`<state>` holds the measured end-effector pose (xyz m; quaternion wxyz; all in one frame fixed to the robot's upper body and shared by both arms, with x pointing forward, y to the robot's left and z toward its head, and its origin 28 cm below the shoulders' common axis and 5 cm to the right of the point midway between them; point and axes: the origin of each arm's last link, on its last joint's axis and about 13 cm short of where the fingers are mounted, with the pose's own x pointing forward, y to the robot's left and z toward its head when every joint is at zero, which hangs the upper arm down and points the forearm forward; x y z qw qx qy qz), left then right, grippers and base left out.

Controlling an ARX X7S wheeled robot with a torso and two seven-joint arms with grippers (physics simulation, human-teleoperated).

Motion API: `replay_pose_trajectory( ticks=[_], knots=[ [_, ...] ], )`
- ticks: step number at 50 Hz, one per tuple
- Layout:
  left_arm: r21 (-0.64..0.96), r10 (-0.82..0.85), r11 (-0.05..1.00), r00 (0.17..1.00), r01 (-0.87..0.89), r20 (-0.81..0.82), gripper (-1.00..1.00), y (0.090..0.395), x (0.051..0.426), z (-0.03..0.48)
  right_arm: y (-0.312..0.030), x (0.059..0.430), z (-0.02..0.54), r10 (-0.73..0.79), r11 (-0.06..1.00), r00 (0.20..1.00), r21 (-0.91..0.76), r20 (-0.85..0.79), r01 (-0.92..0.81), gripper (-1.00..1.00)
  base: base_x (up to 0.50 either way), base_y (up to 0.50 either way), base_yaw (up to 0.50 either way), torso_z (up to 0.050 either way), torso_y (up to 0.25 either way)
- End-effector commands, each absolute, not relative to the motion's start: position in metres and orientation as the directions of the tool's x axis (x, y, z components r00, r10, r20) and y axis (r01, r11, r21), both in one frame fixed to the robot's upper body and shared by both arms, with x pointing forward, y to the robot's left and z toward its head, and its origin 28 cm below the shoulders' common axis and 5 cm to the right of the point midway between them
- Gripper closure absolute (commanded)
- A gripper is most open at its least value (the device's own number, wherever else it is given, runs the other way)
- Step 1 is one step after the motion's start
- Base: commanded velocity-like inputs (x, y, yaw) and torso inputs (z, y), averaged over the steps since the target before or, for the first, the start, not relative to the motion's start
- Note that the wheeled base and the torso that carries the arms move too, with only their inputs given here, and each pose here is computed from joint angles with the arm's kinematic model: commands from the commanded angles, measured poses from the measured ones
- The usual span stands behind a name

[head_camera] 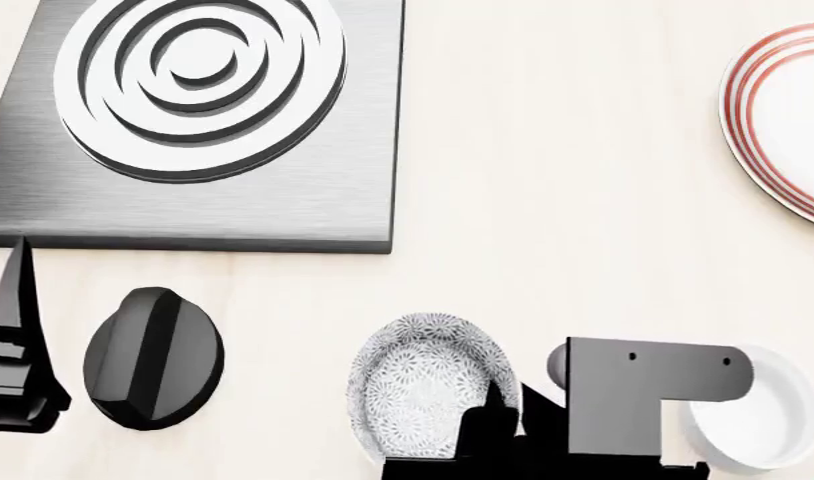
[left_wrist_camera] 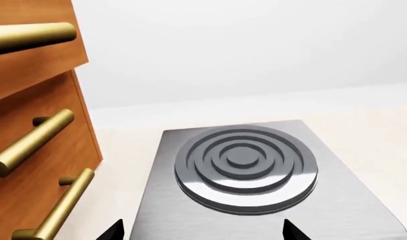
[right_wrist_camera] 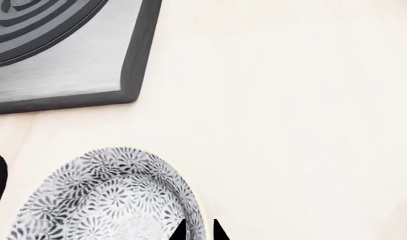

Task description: Pick the akita bowl next to the ramekin and place it on the plate.

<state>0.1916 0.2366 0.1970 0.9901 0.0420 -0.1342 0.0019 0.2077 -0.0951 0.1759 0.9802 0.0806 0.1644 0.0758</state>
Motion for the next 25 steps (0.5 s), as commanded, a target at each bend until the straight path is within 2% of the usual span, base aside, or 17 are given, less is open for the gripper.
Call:
replay_pose_trajectory(
  ticks=[1, 25],
  knots=[
    [0.071, -0.004, 0.997, 0.961, -0.016, 0.277, -1.00, 0.238, 0.194, 0.198, -0.094, 0.208, 0.179, 0.189, 0.969, 0.946, 0.203, -0.262, -0.138, 1.00, 0.00, 0.00, 0.00, 0.000, 0.000],
    [0.071, -0.001, 0.997, 0.961, -0.019, 0.276, -1.00, 0.239, 0.194, 0.198, -0.090, 0.203, 0.193, 0.210, 0.958, 0.965, 0.228, -0.154, -0.172, 1.00, 0.00, 0.00, 0.00, 0.000, 0.000]
  ],
)
